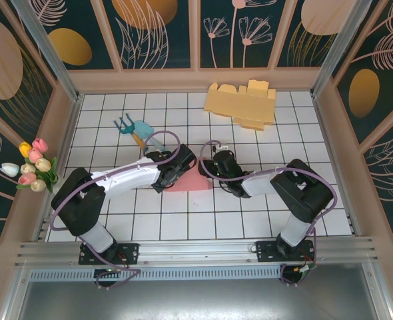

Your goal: Fold the paper box

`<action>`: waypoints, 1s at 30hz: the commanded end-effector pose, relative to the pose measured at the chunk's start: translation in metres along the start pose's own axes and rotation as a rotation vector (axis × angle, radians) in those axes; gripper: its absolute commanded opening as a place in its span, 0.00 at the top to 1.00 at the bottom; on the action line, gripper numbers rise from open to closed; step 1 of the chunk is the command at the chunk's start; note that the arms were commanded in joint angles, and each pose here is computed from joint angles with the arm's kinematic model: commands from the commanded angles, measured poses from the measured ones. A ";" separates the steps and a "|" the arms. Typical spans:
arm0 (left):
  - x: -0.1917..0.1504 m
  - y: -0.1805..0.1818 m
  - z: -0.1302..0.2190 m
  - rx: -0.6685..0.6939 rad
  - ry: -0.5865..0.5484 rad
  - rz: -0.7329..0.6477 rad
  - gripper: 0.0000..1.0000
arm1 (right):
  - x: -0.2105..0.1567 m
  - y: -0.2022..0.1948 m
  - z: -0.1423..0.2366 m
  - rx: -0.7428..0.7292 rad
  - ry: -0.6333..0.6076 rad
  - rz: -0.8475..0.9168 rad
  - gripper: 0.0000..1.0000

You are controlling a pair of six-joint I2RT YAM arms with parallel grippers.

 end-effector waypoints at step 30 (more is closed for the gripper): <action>-0.043 0.009 -0.025 0.008 0.219 0.032 0.03 | -0.048 -0.015 -0.004 -0.032 0.161 0.006 0.43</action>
Point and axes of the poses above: each hand's point on the last joint's axis, 136 mm out from that joint toward the fingers, its own z axis back along the fingers, its own y axis along the line the jaws close on, x = y × z, the point moved 3 cm from there along z, back along the fingers, and after that the axes turned 8 degrees about z, right-handed, at the moved point
